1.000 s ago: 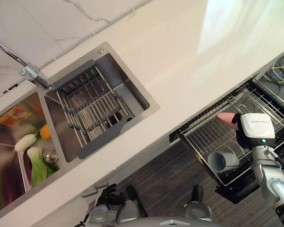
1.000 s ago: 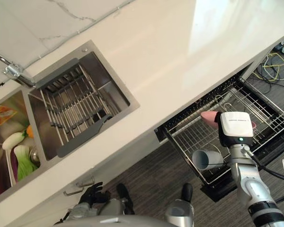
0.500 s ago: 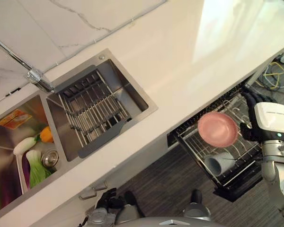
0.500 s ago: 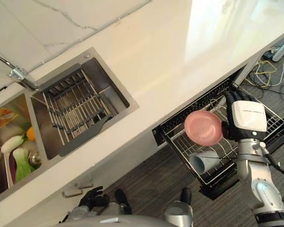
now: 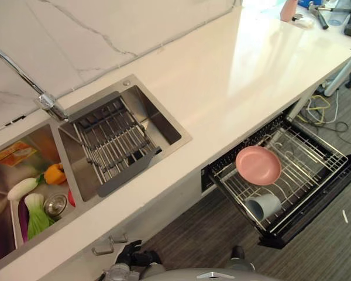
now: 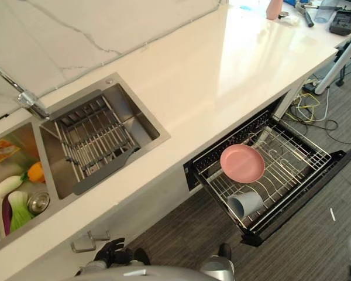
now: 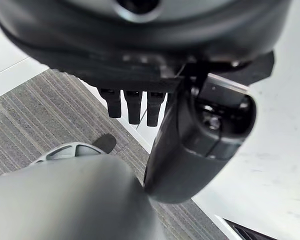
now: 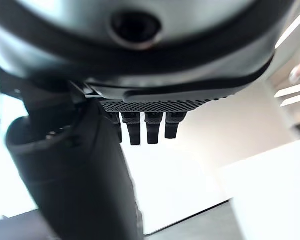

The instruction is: Place the dishes in the dishwasher.

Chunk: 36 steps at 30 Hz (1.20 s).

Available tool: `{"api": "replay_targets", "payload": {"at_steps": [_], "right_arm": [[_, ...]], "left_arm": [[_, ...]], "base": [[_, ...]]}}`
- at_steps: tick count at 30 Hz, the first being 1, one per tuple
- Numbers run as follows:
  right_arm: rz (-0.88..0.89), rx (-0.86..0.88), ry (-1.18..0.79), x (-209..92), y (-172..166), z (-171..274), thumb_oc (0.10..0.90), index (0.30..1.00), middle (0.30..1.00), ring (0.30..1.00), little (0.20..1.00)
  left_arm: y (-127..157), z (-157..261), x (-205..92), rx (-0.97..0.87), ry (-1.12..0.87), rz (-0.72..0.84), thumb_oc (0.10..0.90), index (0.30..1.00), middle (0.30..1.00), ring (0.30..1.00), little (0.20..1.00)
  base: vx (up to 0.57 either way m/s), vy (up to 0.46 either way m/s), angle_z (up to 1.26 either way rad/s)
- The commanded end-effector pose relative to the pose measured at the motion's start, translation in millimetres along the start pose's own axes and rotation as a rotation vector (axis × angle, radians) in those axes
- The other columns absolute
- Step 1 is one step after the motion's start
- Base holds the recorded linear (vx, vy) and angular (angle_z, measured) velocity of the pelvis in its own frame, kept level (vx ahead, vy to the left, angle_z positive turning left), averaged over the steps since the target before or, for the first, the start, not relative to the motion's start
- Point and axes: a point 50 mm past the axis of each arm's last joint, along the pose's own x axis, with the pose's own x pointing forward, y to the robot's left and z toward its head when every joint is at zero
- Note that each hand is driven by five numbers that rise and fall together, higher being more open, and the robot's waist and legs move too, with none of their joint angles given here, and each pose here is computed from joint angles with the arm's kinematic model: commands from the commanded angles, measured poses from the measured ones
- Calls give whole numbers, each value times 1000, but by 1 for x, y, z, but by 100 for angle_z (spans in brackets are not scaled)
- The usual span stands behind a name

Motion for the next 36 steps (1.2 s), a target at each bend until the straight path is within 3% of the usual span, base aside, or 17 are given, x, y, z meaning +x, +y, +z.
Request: {"api": "replay_targets", "payload": {"at_steps": [1, 4, 5, 6, 17, 18, 21, 24, 25, 26, 27, 28, 29, 31, 33, 35, 36], "right_arm": [[-165, 143, -6, -2, -37, 20, 800, 900, 900, 900, 900], [-65, 126, 153, -19, -19, -3, 800, 900, 900, 900, 900], [2, 87, 151, -22, -12, -6, 632, 648, 648, 648, 648], [88, 67, 131, -30, -1, -2, 400, 300, 300, 300, 300], [449, 163, -208, -79, 68, 93, 400, 300, 300, 300, 300], [527, 183, -366, -95, 77, 133, 400, 300, 300, 300, 300], [547, 201, -469, -102, 79, 162, 400, 300, 300, 300, 300], [616, 271, -926, -151, 66, 247, 400, 300, 300, 300, 300], [633, 310, -1055, -169, 57, 267, 417, 326, 326, 326, 326], [704, 355, -1141, -188, 54, 277, 516, 474, 474, 474, 474], [704, 355, -1141, -188, 54, 277, 516, 474, 474, 474, 474], [797, 366, -1232, -211, 54, 286, 568, 552, 552, 552, 552], [823, 345, -1264, -219, 57, 289, 800, 900, 900, 900, 900], [837, 306, -1337, -241, 64, 285, 800, 900, 900, 900, 900], [914, 297, -1260, -256, 82, 266, 800, 900, 900, 900, 900], [1022, 270, -1140, -267, 103, 237, 800, 900, 900, 900, 900], [1115, 158, -1029, -275, 128, 190, 800, 900, 900, 900, 900]], "left_arm": [[-13, -29, -8, -16, 115, -32, 800, 900, 900, 900, 900], [-15, -30, -9, 25, 120, -52, 800, 900, 900, 900, 900], [-15, -32, -9, 62, 126, -68, 800, 900, 900, 900, 900], [-18, -33, -10, 87, 126, -83, 800, 900, 900, 900, 900], [-28, -20, -8, 142, 80, -129, 800, 900, 900, 900, 900], [-32, -20, -8, 166, 79, -151, 800, 900, 900, 900, 900], [-35, -21, -9, 196, 85, -165, 800, 900, 900, 900, 900], [-39, -25, -10, 263, 121, -193, 800, 900, 900, 900, 900], [-39, -25, -9, 263, 131, -193, 800, 900, 900, 900, 900], [-40, -24, -9, 247, 133, -210, 800, 900, 900, 900, 900], [-40, -24, -9, 247, 133, -210, 800, 900, 900, 900, 900], [-42, -22, -9, 253, 126, -247, 800, 900, 900, 900, 900], [-40, -27, -10, 273, 148, -267, 800, 900, 900, 900, 900], [-34, -29, -9, 270, 166, -259, 800, 900, 900, 900, 900], [-33, -29, -9, 234, 167, -246, 800, 900, 900, 900, 900], [-34, -26, -8, 194, 147, -257, 800, 900, 900, 900, 900], [-35, -28, -9, 200, 160, -272, 800, 900, 900, 900, 900]], "base": [[17, 16, -10], [5, 4, -13], [10, 11, -6], [30, 8, 2], [-5, 16, 6], [52, 13, 19], [35, 17, 18], [38, 11, 16], [15, 12, 6], [0, 0, 0], [0, 0, 0], [24, -6, 3], [33, -8, 8], [51, -13, 28], [40, -13, 36], [11, -8, 35], [11, -3, 40]]}}
